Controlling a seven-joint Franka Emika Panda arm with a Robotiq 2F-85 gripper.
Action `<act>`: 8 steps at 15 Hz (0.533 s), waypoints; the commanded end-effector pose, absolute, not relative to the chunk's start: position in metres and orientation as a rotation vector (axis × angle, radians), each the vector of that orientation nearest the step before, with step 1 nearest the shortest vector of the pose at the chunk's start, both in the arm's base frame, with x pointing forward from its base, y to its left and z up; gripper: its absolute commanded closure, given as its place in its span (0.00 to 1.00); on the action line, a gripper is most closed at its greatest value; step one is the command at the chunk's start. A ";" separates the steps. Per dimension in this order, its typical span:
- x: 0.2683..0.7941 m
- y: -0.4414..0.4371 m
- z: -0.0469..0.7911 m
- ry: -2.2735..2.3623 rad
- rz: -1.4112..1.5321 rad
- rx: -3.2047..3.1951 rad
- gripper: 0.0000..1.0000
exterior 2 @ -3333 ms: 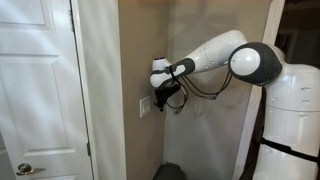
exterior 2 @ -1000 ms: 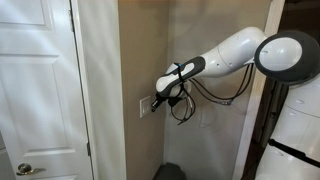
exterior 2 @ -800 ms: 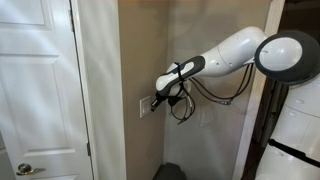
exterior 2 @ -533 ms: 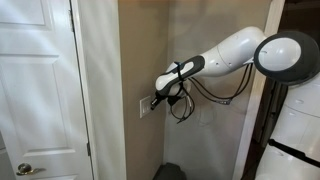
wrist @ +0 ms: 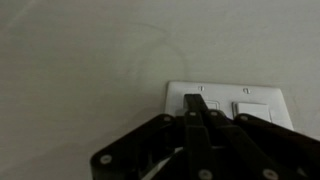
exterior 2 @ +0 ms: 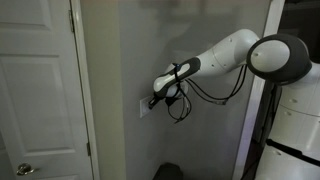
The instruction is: Flip the right light switch on the wall
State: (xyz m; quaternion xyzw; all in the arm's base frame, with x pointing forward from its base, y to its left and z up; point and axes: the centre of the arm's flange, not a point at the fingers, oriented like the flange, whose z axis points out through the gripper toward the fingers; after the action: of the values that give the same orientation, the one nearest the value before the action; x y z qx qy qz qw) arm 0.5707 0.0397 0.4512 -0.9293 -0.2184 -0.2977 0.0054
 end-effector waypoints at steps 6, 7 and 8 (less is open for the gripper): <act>0.562 0.027 0.453 -0.659 -0.828 -3.045 1.00; 0.560 0.023 0.454 -0.652 -0.798 -3.078 1.00; 0.558 0.020 0.454 -0.636 -0.764 -3.114 1.00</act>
State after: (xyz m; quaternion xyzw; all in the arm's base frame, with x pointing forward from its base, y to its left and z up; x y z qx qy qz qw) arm 0.5700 0.0235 0.4454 -0.9407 -0.2098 -0.2640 -0.0375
